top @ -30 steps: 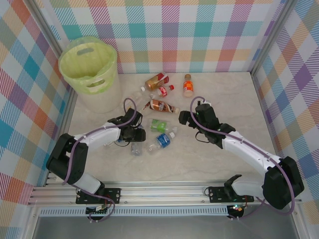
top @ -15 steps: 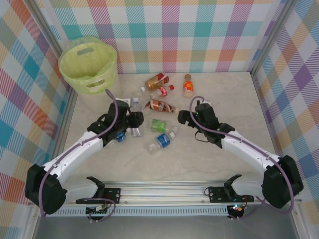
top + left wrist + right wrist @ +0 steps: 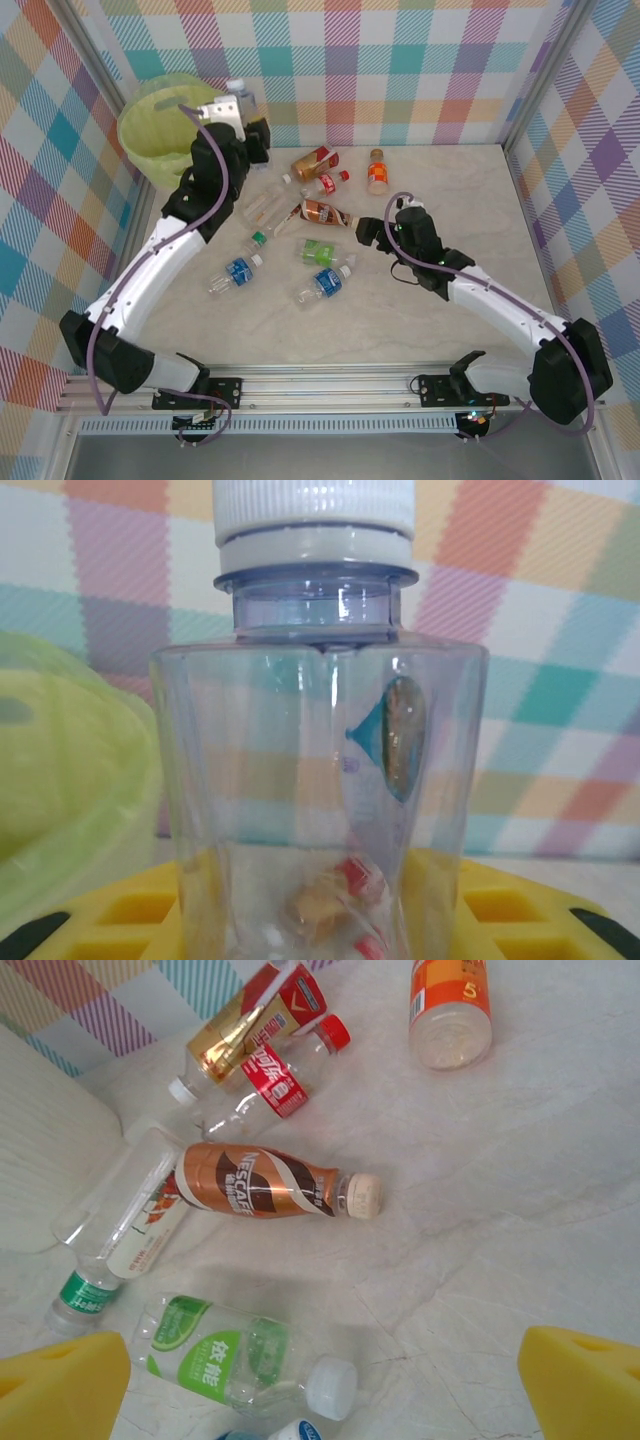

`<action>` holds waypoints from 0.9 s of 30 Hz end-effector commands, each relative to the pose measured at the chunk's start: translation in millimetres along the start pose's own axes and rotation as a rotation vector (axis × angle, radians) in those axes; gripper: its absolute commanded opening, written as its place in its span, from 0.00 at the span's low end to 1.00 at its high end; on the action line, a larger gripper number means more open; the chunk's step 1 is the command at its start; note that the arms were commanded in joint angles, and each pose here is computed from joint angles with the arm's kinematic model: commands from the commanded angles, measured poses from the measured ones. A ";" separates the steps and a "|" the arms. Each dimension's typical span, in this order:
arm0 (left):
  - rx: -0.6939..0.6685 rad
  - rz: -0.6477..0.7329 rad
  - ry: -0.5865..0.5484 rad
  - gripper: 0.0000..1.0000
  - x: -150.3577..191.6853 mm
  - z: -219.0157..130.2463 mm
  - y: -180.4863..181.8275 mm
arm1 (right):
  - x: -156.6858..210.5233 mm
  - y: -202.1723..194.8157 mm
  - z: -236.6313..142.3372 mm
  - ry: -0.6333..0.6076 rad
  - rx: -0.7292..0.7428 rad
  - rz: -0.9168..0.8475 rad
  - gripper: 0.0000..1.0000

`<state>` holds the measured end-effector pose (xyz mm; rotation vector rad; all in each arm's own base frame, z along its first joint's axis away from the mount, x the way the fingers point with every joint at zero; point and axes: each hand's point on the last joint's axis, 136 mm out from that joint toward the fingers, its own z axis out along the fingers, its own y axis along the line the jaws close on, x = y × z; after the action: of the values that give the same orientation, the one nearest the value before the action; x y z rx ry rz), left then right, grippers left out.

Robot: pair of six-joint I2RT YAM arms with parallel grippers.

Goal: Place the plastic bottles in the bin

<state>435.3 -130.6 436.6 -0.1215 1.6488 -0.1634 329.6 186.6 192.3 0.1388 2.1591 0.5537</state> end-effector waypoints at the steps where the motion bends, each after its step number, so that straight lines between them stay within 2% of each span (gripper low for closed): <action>1: -0.167 0.035 -0.089 0.44 -29.3 23.0 45.4 | -11.2 4.6 -10.8 -0.061 -0.030 0.010 1.00; 5: -0.229 -0.002 -0.120 0.45 -52.8 42.3 80.5 | -10.3 1.8 -16.3 -0.066 -0.027 0.003 1.00; 11: -0.291 -0.025 -0.131 0.45 -63.3 60.8 119.9 | -10.3 0.3 -22.5 -0.075 -0.032 0.012 1.00; 21: -0.378 -0.136 -0.018 0.48 -22.6 89.3 178.9 | -11.8 6.1 -28.3 -0.077 -0.068 0.008 1.00; 25: -0.386 -0.150 0.068 0.61 -3.8 107.5 189.5 | -11.4 7.6 -28.0 -0.067 -0.070 0.008 1.00; 27: -0.402 -0.134 0.157 0.70 11.7 113.4 192.8 | -10.9 8.3 -28.4 -0.061 -0.073 0.011 1.00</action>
<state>549.0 49.6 396.5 -0.5196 1.7190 0.0763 315.3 178.1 214.5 0.1393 2.0835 0.6026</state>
